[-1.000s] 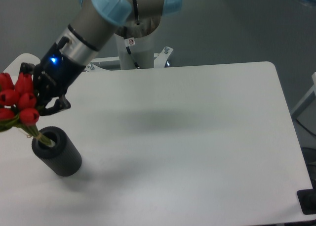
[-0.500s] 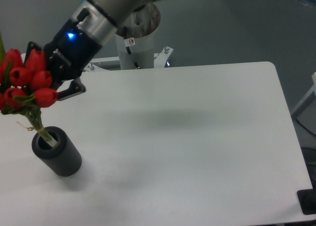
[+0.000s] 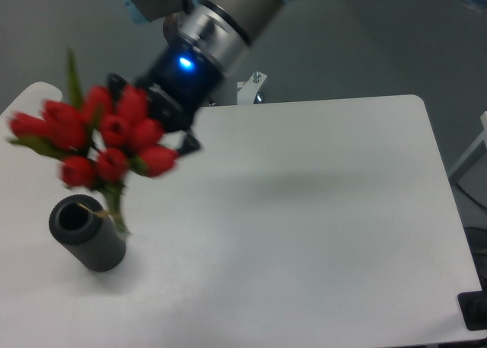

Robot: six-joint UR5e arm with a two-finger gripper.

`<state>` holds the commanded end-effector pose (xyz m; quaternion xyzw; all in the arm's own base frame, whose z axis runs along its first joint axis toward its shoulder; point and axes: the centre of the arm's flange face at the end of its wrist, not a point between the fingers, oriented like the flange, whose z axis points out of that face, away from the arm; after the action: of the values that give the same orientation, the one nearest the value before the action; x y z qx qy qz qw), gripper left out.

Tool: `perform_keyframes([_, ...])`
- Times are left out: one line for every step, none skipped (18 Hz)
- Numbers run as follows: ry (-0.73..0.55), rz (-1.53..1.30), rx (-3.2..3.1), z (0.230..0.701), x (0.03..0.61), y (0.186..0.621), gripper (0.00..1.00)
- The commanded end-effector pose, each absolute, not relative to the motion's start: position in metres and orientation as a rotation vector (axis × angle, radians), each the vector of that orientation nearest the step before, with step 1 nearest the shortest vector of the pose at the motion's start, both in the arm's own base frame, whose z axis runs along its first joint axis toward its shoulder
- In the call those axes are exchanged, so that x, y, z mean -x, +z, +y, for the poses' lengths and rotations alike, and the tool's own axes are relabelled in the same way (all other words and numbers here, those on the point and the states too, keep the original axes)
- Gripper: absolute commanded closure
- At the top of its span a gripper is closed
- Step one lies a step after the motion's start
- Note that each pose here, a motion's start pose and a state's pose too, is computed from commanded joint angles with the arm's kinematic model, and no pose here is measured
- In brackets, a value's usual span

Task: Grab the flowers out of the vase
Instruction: 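Carry the tulips away from the vase over the table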

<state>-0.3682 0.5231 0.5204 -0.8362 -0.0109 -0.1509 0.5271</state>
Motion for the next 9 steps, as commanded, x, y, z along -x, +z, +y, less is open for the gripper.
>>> perform_keyframes([-0.355,-0.042,2.001,0.523,0.381,0.515,0.67])
perform_keyframes([-0.339,-0.054,2.001,0.52,0.397,0.511,0.67])
perform_keyframes([-0.315,-0.045,2.0,0.518,0.412,0.507,0.67])
perform_keyframes([-0.294,-0.029,2.0,0.517,0.422,0.502,0.67])
perform_keyframes([-0.269,-0.013,2.001,0.513,0.432,0.497,0.67])
perform_keyframes([-0.246,0.007,2.001,0.51,0.442,0.492,0.67])
perform_keyframes([-0.23,0.022,2.003,0.509,0.449,0.487,0.67])
perform_keyframes([-0.214,0.027,2.006,0.505,0.455,0.484,0.67])
perform_keyframes([-0.198,0.032,2.014,0.501,0.46,0.477,0.67])
